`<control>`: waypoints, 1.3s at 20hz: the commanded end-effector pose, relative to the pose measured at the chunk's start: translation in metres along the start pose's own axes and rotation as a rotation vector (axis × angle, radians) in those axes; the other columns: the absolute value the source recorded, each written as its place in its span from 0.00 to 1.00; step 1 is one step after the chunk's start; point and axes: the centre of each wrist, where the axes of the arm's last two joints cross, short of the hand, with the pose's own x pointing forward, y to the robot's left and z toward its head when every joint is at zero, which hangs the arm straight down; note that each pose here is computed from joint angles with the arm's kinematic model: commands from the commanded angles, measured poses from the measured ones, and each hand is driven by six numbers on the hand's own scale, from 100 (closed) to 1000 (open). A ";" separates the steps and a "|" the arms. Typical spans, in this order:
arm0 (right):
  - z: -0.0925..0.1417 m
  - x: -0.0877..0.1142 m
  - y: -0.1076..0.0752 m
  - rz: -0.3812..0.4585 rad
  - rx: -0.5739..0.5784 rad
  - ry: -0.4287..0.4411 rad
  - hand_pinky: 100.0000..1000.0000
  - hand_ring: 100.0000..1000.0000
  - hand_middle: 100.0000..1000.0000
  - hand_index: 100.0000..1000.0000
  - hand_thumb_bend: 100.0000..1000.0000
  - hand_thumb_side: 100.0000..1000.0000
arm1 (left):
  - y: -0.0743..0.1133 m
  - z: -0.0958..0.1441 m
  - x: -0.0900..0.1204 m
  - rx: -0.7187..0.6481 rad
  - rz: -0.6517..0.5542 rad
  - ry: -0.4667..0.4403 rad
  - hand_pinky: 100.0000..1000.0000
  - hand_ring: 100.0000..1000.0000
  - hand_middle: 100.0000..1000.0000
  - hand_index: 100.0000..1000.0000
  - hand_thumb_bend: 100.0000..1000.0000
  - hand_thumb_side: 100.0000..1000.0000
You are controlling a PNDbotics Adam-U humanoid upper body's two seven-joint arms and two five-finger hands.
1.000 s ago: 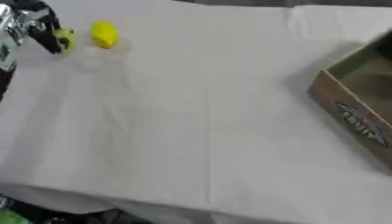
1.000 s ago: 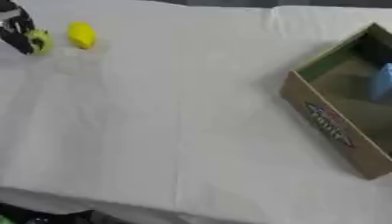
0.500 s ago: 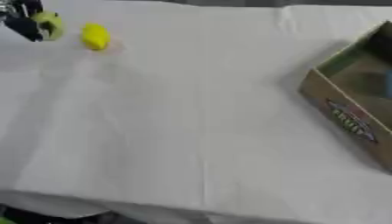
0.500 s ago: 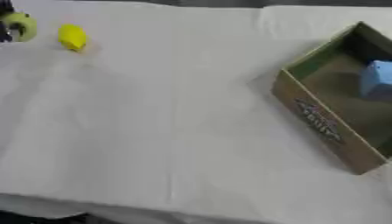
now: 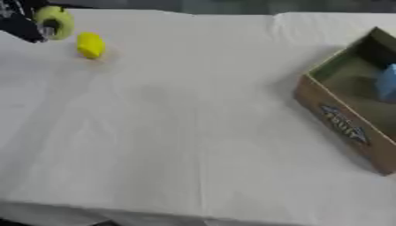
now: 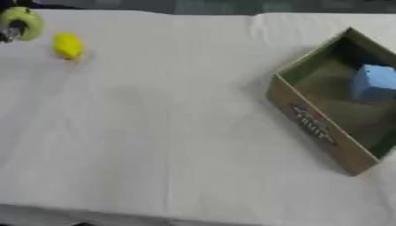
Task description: Pick up the objects with one hand, pass them to the other hand, and then place them into the box on the other side of the table.
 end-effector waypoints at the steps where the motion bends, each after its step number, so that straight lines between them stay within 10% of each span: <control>1: -0.006 0.015 -0.014 0.039 -0.003 -0.024 0.97 0.75 0.84 0.73 0.00 0.46 | 0.019 0.016 0.005 0.077 0.014 -0.021 0.59 0.50 0.42 0.46 0.00 0.00; 26: -0.013 0.022 -0.015 0.029 0.006 -0.038 0.97 0.75 0.84 0.73 0.00 0.45 | -0.010 0.043 0.076 0.157 0.242 -0.328 0.56 0.45 0.37 0.43 0.00 0.10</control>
